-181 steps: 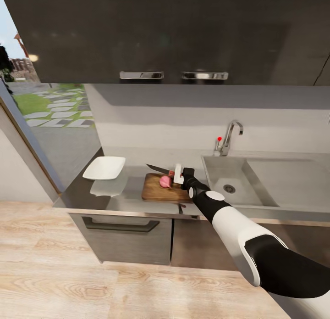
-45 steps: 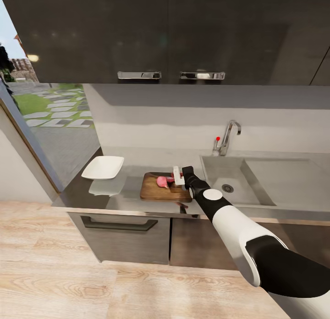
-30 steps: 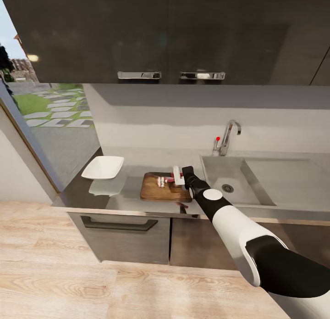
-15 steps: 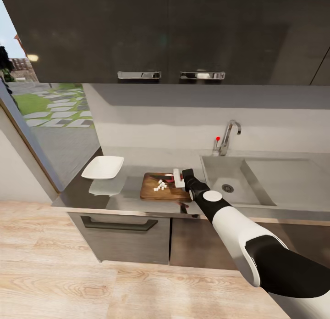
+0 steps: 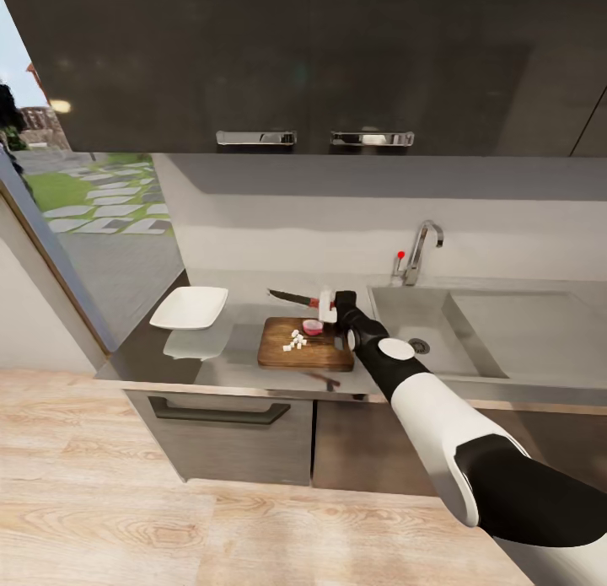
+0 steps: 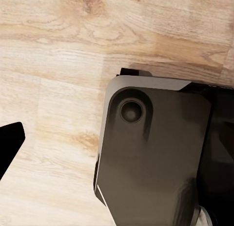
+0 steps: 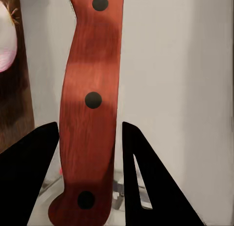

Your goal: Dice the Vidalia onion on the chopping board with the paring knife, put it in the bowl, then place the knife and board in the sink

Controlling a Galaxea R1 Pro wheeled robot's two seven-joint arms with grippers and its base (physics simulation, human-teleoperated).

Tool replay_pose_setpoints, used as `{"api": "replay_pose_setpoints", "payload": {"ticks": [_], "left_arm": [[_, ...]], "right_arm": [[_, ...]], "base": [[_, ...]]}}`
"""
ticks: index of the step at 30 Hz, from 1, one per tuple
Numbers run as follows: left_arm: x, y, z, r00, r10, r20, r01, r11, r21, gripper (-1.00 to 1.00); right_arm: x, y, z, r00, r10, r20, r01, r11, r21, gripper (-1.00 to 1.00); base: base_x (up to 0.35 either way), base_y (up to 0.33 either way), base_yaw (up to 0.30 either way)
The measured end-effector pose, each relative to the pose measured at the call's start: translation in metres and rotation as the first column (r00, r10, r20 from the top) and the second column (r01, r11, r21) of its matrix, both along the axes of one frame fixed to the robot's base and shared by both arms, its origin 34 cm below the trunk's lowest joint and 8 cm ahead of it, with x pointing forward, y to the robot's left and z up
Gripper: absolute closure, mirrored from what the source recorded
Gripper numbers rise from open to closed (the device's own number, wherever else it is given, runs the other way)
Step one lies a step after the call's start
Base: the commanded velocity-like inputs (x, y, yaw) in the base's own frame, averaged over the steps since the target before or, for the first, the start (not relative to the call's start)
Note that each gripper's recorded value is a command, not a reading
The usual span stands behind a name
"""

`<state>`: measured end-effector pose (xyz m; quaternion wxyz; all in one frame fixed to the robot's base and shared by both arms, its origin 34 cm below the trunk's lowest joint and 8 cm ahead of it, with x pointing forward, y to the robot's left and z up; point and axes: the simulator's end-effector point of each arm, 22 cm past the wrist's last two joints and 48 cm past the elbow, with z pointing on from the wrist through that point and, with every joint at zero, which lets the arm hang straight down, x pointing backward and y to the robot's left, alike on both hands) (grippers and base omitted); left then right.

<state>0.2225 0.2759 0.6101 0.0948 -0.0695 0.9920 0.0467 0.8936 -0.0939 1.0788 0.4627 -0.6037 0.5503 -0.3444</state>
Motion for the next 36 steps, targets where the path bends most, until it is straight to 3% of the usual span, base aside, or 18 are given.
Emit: {"api": "replay_pose_setpoints", "payload": {"ticks": [11, 21, 26, 36], "left_arm": [[0.000, 0.000, 0.000, 1.000, 0.000, 0.000, 0.000, 1.000, 0.000, -1.00], [0.000, 0.000, 0.000, 1.000, 0.000, 0.000, 0.000, 1.000, 0.001, -1.00], [0.000, 0.000, 0.000, 1.000, 0.000, 0.000, 0.000, 1.000, 0.000, -1.00], [0.000, 0.000, 0.000, 1.000, 0.000, 0.000, 0.000, 1.000, 0.000, -1.00]], "right_arm": [[0.001, 0.002, 0.005, 1.000, 0.000, 0.007, 0.000, 1.000, 0.015, 1.00], [-0.011, -0.004, -0.039, 0.997, 0.001, -0.081, -0.003, 0.999, -0.034, 1.00], [-0.012, -0.007, -0.044, 0.997, 0.008, -0.081, -0.015, 0.996, -0.085, 1.00], [-0.012, -0.008, -0.044, 0.997, 0.008, -0.078, -0.015, 0.995, -0.095, 1.00]], "base": [[0.000, 0.000, 0.000], [0.000, 0.000, 0.000], [0.000, 0.000, 0.000], [0.000, 0.000, 0.000]]}}
